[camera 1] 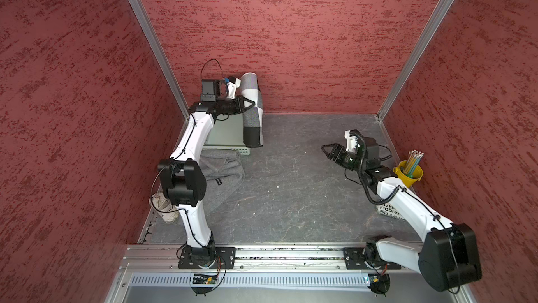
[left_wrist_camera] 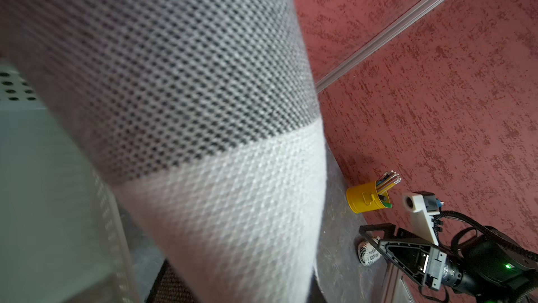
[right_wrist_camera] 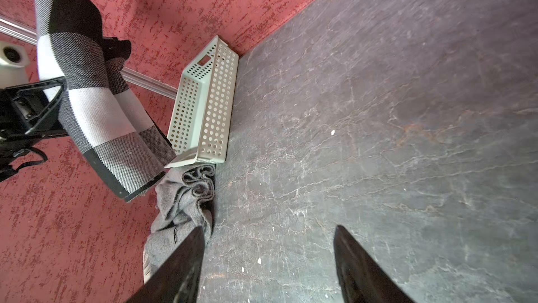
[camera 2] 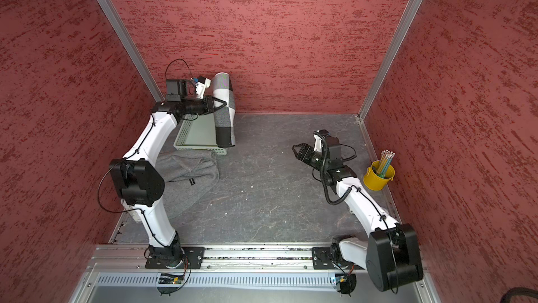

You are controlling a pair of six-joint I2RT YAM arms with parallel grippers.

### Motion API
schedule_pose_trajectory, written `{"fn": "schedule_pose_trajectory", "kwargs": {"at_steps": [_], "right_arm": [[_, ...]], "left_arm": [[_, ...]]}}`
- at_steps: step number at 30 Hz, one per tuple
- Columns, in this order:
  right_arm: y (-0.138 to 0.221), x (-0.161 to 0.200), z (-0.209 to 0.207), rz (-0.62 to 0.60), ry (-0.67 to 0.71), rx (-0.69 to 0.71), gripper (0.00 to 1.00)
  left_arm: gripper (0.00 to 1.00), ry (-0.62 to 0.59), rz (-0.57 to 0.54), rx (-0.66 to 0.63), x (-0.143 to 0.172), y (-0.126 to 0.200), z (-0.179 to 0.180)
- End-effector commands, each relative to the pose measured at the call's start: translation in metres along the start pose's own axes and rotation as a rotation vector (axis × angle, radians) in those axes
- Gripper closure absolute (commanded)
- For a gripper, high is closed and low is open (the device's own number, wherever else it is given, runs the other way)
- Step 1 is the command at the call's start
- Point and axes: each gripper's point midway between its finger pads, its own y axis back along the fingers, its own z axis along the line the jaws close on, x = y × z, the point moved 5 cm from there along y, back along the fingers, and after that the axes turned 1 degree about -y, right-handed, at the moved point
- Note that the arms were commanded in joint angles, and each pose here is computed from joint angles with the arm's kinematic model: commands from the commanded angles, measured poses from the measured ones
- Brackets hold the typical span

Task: Roll up the scarf and place it into the basket
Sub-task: Move the basket to the center of the board.

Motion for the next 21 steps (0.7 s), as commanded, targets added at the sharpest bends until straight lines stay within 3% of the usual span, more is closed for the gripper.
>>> {"fn": "schedule_pose_trajectory", "kwargs": {"at_steps": [1,4,15,21], "right_arm": [[0.007,-0.002,-0.007,-0.060,-0.014,0.046,0.30],[0.007,0.000,-0.012,-0.062,-0.030,0.069,0.30],[-0.001,-0.003,-0.020,-0.065,-0.047,0.129,0.30],[-0.006,-0.007,-0.021,-0.063,-0.046,0.143,0.30]], "left_arm": [[1.00,-0.021,0.039,0.112,-0.005,0.001,0.016],[1.00,0.015,0.033,0.189,-0.015,0.005,0.037],[1.00,0.151,0.032,0.282,-0.019,-0.001,0.120],[1.00,0.255,0.035,0.218,-0.004,-0.015,0.175]]}}
